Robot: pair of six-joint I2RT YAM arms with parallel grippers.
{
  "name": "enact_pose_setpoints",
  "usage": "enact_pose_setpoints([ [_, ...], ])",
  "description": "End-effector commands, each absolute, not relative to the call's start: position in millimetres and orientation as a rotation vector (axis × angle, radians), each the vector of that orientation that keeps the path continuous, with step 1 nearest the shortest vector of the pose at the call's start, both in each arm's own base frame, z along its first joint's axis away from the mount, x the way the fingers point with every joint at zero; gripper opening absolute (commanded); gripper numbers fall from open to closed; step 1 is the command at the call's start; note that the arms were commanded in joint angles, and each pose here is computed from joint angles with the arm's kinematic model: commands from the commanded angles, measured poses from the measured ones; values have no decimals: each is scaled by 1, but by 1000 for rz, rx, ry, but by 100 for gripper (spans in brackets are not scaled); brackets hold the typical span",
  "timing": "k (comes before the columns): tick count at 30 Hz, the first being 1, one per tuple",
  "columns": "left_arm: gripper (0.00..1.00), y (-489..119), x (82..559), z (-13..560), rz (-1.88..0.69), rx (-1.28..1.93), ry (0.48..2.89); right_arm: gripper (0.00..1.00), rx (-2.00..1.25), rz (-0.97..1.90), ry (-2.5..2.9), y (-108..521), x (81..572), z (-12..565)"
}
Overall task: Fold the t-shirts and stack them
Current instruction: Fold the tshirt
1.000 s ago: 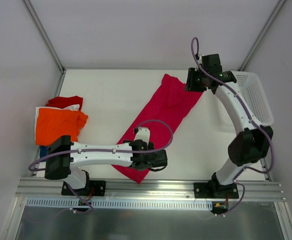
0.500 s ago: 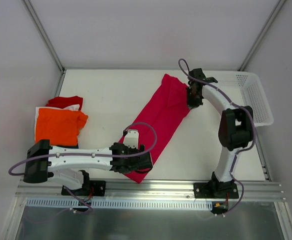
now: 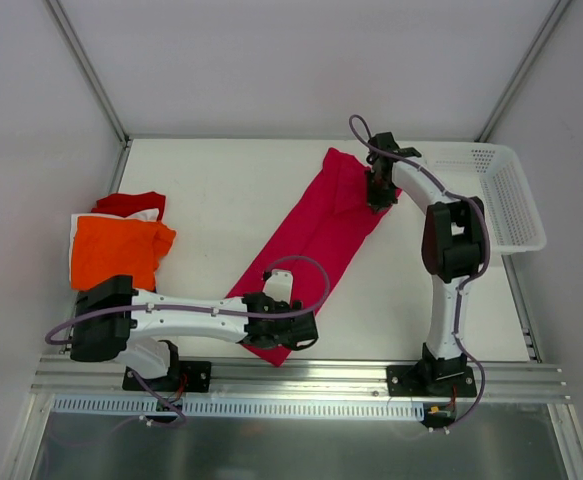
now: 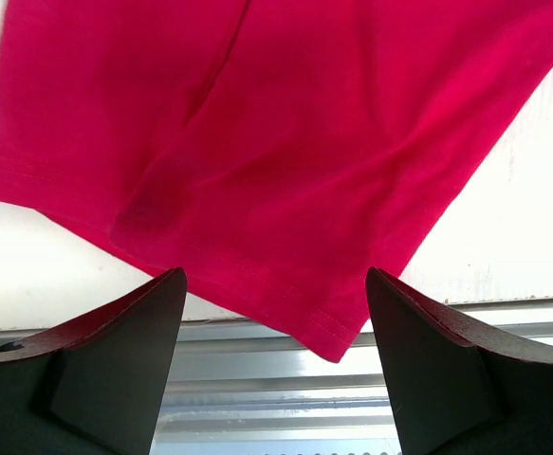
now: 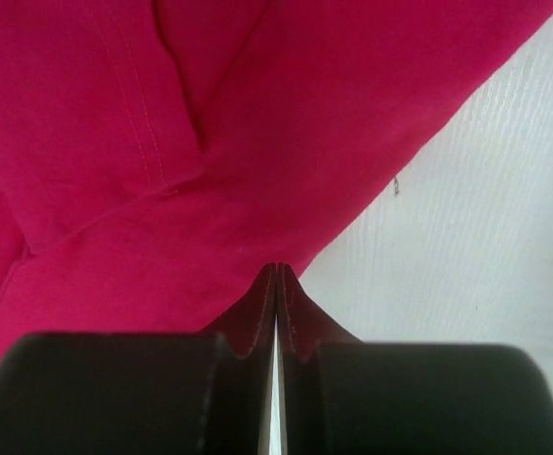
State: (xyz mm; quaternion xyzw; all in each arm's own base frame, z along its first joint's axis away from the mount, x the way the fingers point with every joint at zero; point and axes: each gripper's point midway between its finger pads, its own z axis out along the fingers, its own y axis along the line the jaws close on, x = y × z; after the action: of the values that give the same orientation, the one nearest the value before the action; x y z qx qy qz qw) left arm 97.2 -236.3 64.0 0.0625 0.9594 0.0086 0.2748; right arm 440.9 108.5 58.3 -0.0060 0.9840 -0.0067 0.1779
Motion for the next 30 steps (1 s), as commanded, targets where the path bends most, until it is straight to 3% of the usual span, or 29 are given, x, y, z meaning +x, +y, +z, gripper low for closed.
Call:
enact_pose_setpoints([
  [1,77,-248,89,60,0,203,2621,1,6,-32,2774,111,450,63],
  [17,77,-263,76,42,-27,231,2705,0,18,62,2847,133,472,29],
  [30,77,-311,66,31,-333,272,2722,1,1,102,2853,148,480,19],
])
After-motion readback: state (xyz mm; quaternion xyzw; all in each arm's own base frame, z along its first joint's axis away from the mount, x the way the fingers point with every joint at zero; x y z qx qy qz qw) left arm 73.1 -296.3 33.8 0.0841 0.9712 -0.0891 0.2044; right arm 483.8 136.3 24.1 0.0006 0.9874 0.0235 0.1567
